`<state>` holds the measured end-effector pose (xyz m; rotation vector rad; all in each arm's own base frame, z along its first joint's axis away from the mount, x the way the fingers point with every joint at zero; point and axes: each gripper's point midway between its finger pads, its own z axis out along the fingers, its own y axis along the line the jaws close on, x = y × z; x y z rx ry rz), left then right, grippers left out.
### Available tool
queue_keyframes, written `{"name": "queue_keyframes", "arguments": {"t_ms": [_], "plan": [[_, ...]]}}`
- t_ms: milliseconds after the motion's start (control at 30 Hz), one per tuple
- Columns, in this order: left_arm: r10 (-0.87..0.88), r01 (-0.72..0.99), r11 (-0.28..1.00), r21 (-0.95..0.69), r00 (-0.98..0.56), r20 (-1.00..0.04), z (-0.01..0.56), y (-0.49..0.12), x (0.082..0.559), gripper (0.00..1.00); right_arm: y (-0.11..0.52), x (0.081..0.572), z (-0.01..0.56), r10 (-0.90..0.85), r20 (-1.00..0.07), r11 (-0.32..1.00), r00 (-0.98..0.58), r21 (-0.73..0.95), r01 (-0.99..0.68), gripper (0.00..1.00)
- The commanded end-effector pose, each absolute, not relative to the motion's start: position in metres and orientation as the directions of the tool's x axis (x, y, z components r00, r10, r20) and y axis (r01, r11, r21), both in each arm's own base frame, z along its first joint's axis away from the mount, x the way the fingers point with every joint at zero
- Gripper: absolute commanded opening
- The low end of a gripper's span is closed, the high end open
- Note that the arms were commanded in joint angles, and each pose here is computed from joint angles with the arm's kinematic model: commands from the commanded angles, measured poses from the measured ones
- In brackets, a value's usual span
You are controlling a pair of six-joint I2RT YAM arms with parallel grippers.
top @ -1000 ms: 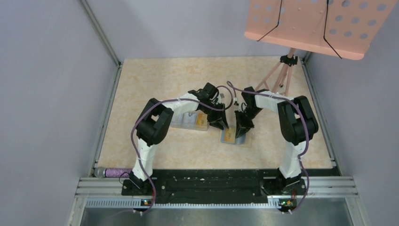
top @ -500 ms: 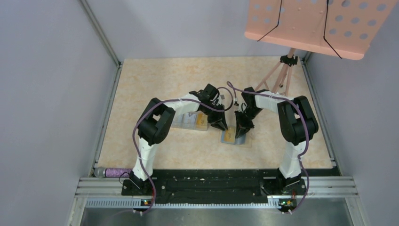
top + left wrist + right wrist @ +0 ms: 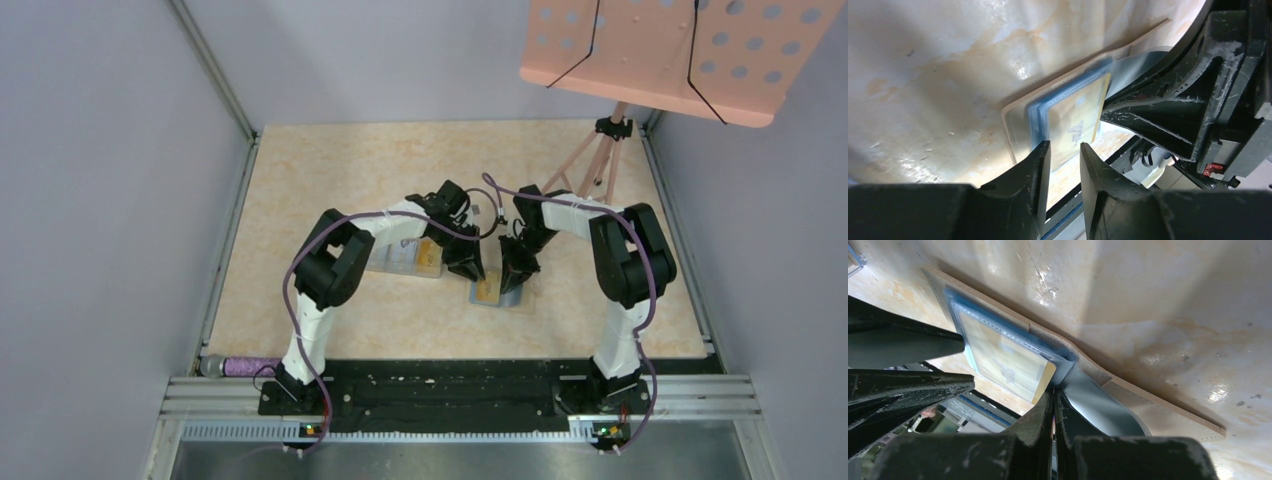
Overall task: Put the credit cards into the card holder
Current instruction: Insert the credit card into the card holder.
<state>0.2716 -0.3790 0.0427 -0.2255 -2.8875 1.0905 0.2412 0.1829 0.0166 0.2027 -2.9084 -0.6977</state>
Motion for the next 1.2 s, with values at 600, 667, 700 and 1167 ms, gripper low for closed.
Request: {"name": "queue_keyframes", "arguments": {"t_ms": [600, 667, 700, 1167], "plan": [[0.228, 0.224, 0.752, -0.62, -0.971, -0.074, 0.057, -0.391, 0.28, 0.19, 0.183, 0.235, 0.005, -0.178, 0.131, 0.888, -0.975, 0.45, -0.101, 0.0], [0.223, 0.234, 0.755, -0.613, -0.97, -0.096, 0.063, -0.391, 0.283, 0.22, 0.183, 0.235, 0.005, -0.179, 0.132, 0.887, -0.975, 0.45, -0.102, 0.0], [0.224, 0.241, 0.755, -0.61, -0.969, -0.106, 0.067, -0.391, 0.283, 0.25, 0.183, 0.235, 0.005, -0.18, 0.131, 0.887, -0.975, 0.45, -0.103, 0.0], [0.263, 0.296, 0.758, -0.581, -0.954, -0.143, 0.082, -0.395, 0.281, 0.24, 0.184, 0.234, 0.005, -0.182, 0.132, 0.885, -0.974, 0.454, -0.104, 0.0]]}}
